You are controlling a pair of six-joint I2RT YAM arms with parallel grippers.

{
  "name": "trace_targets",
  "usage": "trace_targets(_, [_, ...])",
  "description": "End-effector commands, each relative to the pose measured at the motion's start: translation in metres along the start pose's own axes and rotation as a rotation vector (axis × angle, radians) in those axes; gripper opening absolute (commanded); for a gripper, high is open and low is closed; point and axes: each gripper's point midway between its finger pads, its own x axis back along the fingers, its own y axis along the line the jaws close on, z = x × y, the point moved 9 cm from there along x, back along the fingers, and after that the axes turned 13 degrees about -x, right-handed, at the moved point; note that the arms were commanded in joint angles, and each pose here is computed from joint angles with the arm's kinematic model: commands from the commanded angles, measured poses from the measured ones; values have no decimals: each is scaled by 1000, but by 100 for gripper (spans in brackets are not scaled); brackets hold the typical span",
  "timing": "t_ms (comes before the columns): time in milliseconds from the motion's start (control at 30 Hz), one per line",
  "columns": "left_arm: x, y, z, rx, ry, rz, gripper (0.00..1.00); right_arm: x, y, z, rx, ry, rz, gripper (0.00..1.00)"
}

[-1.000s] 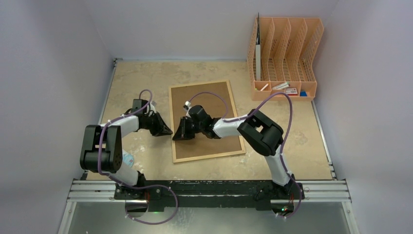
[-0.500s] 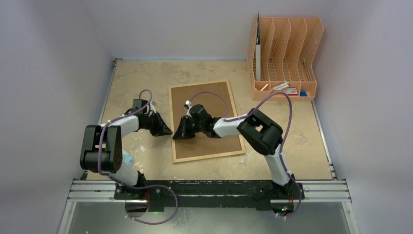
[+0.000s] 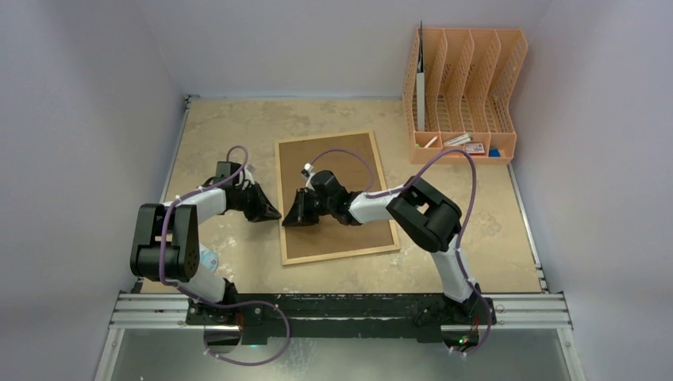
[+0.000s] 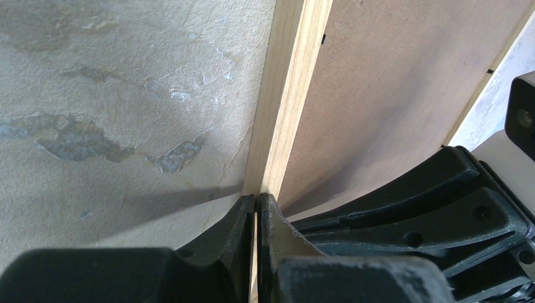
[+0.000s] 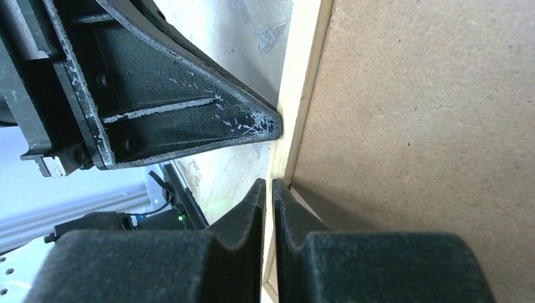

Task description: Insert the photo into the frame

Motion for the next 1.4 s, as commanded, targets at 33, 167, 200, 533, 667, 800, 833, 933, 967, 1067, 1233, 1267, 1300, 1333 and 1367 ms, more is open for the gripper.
trace_targets(33, [-5,19,24,25,88,-126,2,3,-54,2,-31,-15,208,11])
trace_targets(167, [-5,19,25,28,88,-127,2,2,-55,3,-27,-3,194,11])
trace_targets(200, [-5,19,25,28,88,-128,2,2,-55,3,-20,-2,186,11])
trace_targets(533, [-5,19,26,30,89,-127,2,16,3,-8,101,-41,-84,12])
trace_targets(667, [-5,19,26,31,90,-120,2,24,29,-10,140,-46,-209,11])
trace_targets(800, [-6,19,27,34,94,-114,2,22,32,-9,144,-23,-241,10])
trace_targets(833, [-6,19,27,35,95,-113,2,21,31,-8,139,-16,-240,10])
trace_targets(933, [-6,19,26,34,93,-113,2,17,24,-7,123,-5,-216,10])
trace_targets(967, [-6,19,27,35,94,-113,2,16,21,-7,118,0,-207,9])
trace_targets(1067, [-7,19,27,35,94,-112,2,12,15,-5,109,17,-190,9])
trace_targets(1233, [-7,20,27,37,98,-112,2,8,8,-2,100,32,-173,10])
trace_targets(1267, [-7,19,27,36,97,-112,2,7,7,-2,99,34,-169,9])
trace_targets(1300, [-7,19,27,34,96,-112,2,6,5,-1,95,37,-163,9])
trace_targets(1333, [-7,19,28,36,98,-112,1,5,3,-1,93,38,-158,9])
trace_targets(1367, [-7,19,28,36,97,-112,1,4,1,-1,91,41,-154,9])
